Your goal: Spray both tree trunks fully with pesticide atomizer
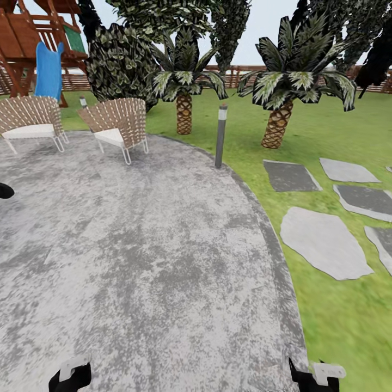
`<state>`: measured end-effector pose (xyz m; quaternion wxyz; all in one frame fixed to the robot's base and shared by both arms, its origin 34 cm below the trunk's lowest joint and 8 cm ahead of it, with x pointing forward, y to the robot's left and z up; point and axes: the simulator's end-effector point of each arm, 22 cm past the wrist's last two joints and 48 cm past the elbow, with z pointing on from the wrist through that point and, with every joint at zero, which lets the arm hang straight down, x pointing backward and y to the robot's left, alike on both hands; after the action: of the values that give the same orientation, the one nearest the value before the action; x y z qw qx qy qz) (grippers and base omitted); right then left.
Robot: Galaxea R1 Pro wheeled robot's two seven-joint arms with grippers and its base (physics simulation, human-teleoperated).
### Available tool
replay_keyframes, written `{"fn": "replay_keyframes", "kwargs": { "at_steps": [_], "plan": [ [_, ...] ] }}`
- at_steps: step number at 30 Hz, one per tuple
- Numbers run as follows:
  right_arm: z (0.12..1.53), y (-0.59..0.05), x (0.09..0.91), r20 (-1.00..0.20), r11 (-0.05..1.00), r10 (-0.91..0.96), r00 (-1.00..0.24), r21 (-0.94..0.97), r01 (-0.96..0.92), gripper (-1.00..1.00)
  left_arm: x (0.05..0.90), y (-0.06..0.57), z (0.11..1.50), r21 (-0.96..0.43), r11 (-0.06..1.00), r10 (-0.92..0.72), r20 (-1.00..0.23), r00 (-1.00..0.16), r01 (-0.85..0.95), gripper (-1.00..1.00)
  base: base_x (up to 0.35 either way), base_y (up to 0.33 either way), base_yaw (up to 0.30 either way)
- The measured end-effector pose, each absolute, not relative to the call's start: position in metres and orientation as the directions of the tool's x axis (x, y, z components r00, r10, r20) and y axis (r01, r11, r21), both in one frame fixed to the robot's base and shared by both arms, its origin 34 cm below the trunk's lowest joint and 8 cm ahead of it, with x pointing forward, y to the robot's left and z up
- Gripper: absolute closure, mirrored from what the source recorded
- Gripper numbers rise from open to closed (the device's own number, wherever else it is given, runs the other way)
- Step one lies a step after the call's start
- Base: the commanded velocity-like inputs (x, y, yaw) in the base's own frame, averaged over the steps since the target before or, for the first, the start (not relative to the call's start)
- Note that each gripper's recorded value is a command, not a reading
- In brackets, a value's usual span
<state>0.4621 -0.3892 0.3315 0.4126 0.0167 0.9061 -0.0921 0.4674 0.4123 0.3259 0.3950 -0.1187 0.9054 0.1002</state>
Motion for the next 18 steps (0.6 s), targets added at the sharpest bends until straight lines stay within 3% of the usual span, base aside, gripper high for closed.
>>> {"fn": "replay_keyframes", "kwargs": {
  "at_steps": [18],
  "plan": [
    [0.3379,-0.3910,0.4667,-0.762,0.982,-0.042,-0.646,-0.152,0.115,-1.00,0.4726,0.4114,0.3321,0.081,0.952,-0.137,-0.751,-0.646,-0.297,1.00,0.000,0.000,-0.246]
  ]
}}
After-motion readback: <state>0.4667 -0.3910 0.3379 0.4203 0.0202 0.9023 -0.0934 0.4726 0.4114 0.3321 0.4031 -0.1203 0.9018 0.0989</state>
